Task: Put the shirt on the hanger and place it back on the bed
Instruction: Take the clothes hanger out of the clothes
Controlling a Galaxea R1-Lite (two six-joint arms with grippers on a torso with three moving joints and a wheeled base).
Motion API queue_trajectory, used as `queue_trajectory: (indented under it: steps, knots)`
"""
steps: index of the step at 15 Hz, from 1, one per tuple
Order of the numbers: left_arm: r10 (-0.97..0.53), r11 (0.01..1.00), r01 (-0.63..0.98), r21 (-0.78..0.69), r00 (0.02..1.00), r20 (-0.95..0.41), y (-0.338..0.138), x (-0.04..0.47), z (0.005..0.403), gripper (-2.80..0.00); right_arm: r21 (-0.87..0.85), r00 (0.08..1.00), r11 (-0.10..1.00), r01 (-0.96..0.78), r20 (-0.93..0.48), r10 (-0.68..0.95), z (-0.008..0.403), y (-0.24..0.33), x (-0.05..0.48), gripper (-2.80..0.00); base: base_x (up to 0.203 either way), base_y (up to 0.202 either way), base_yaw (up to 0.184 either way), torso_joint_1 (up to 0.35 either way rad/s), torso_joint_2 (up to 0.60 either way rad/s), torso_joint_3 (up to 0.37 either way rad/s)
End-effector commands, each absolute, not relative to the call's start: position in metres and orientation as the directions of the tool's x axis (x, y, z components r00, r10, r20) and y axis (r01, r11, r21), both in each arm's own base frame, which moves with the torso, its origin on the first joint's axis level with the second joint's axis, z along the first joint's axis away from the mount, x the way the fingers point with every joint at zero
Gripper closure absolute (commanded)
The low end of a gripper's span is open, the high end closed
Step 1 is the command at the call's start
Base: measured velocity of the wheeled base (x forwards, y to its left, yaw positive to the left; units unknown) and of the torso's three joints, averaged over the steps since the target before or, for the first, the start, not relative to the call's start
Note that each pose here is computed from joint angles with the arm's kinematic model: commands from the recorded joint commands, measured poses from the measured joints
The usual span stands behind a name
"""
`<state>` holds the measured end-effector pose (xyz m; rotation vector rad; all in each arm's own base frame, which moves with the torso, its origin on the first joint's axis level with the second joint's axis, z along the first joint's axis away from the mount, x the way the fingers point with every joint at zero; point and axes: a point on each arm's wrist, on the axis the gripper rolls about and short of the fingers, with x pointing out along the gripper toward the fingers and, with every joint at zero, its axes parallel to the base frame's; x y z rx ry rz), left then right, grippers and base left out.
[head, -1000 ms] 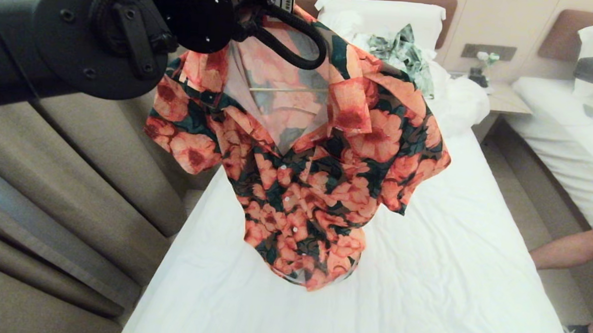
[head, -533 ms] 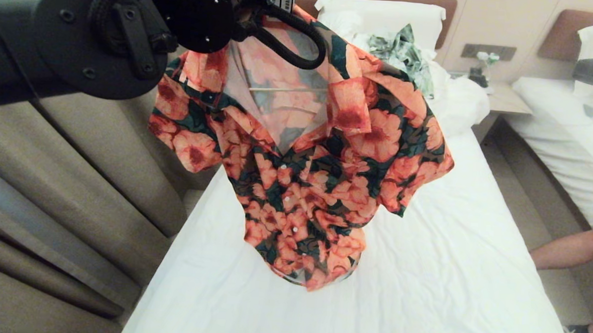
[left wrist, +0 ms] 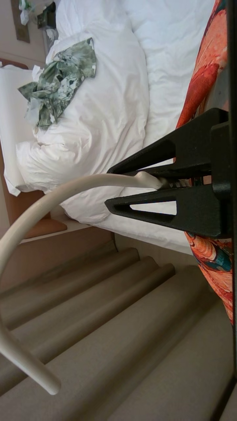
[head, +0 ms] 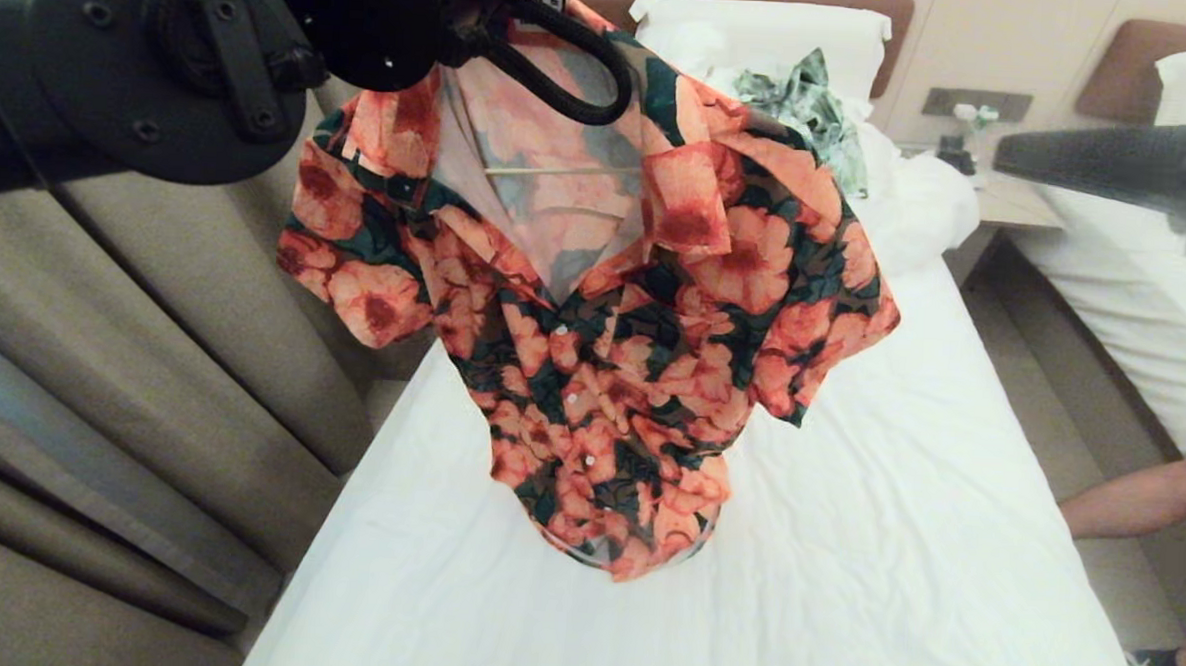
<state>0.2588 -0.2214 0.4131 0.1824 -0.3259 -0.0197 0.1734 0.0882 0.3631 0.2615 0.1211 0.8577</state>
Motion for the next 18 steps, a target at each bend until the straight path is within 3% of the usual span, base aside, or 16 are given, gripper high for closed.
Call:
queue_trajectory:
  steps: [1,4,5,10,15,17,18]
  knots:
    - [-0.044,0.983,-0.015,0.182,0.948,0.316,-0.222,0.26,0.413,0.0,0.293,0.645,0.65,-0.701,-0.128,0.753,0.35,0.134,0.222,0.0,0.0,0.0,0.0,0.0,0.0,0.0]
    - [-0.042,0.983,-0.017,0.18,0.947,0.318,-0.22,0.259,0.414,0.0,0.183,0.704,0.728,-0.661,-0.183,0.686,0.353,0.177,0.23,0.0,0.0,0.0,0.0,0.0,0.0,0.0]
    - [-0.035,0.983,-0.024,0.18,0.947,0.318,-0.218,0.26,0.414,0.0,0.17,0.703,0.725,-0.667,-0.177,0.689,0.357,0.185,0.231,-2.8,0.0,0.0,0.0,0.0,0.0,0.0]
    - [-0.039,0.984,-0.02,0.179,0.947,0.319,-0.221,0.262,0.412,0.0,0.071,0.724,0.745,-0.663,-0.192,0.662,0.367,0.213,0.256,-2.8,0.0,0.0,0.0,0.0,0.0,0.0]
    - [-0.035,0.985,-0.022,0.17,0.945,0.326,-0.218,0.258,0.416,0.0,-0.106,0.743,0.745,-0.659,-0.244,0.623,0.342,0.249,0.277,-2.8,0.0,0.0,0.0,0.0,0.0,0.0]
    - [-0.035,0.985,-0.022,0.169,0.944,0.327,-0.218,0.258,0.416,0.0,-0.127,0.78,0.772,-0.623,-0.182,0.599,0.34,0.262,0.281,-2.8,0.0,0.0,0.0,0.0,0.0,0.0]
    - [-0.035,0.985,-0.023,0.169,0.944,0.328,-0.217,0.258,0.417,0.0,-0.126,0.783,0.774,-0.62,-0.159,0.601,0.34,0.266,0.282,0.0,0.0,0.0,0.0,0.0,0.0,0.0]
